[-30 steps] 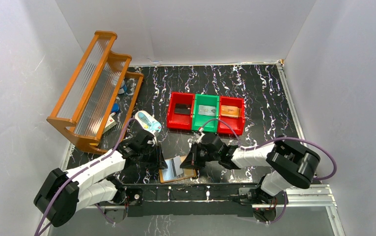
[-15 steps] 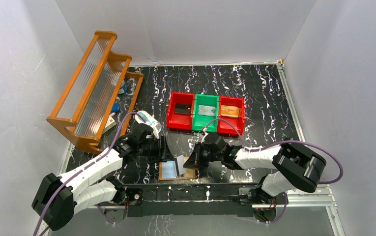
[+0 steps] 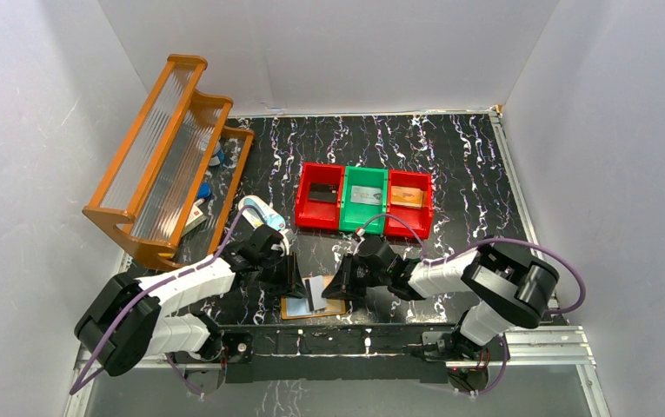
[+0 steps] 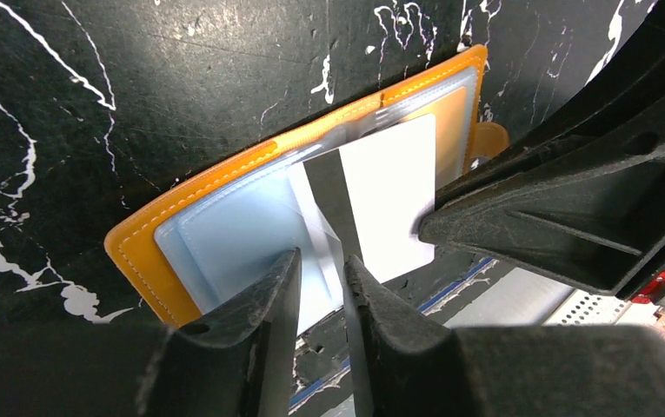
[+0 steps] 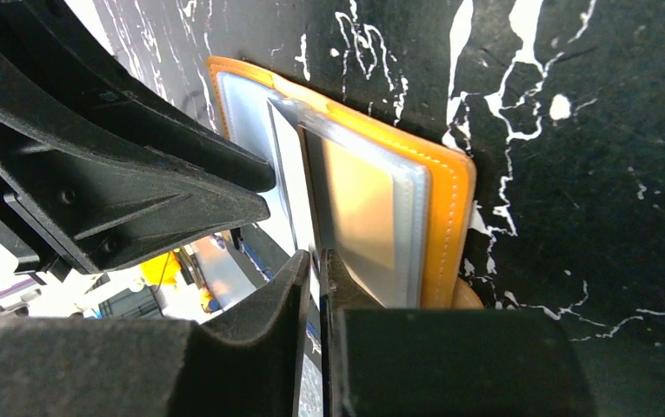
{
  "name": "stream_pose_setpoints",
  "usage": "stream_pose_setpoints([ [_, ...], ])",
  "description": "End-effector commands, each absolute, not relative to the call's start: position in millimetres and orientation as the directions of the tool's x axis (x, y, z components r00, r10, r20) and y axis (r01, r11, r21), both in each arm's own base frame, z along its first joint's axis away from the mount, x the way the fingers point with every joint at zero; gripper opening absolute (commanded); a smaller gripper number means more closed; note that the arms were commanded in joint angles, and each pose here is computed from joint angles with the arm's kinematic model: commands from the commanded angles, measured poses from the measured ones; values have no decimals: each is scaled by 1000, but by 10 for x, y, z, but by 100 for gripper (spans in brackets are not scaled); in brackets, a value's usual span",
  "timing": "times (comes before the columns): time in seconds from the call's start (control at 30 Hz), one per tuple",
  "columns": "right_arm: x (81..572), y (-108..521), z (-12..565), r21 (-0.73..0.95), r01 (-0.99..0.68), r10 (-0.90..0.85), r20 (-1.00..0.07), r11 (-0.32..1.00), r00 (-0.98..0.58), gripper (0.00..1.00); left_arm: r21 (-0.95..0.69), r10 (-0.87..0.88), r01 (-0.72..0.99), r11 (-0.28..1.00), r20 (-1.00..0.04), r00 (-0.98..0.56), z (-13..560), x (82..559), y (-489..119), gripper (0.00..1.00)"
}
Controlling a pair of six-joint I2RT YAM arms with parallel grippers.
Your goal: Take the credit cards out of the card holder
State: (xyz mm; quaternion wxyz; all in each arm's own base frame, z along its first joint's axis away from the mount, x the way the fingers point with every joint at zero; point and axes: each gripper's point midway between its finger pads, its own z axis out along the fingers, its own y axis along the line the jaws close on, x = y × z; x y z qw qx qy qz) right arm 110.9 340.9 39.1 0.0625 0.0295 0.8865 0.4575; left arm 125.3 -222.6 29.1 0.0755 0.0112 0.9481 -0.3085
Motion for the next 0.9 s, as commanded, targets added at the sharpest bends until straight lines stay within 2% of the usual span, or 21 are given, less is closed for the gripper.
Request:
stream_pose_setpoints([
  [0.0,1146,3509,506,855,-13,116,-86,518,-990,20,-569,-26,65,820,-150,-988,204,1225,-2195,22],
  [0.17,1169,3582,542,868,-16,111,-81,496,-990,26,-559,-22,63,827,-145,-989,152,1195,-2169,19],
  [0.53,1237,3735,563,882,-28,99,-85,471,-991,26,-560,-25,66,826,-153,-988,153,1180,-2153,17],
  [0.63,1241,3760,566,885,-26,97,-80,465,-992,23,-558,-26,63,827,-151,-988,143,1172,-2143,16],
  [0.77,1249,3709,577,878,-27,112,-91,477,-989,10,-561,-27,67,825,-158,-987,159,1178,-2143,17],
  [0.87,1254,3641,584,858,-59,105,-130,510,-986,4,-562,-41,64,825,-171,-984,196,1194,-2135,22],
])
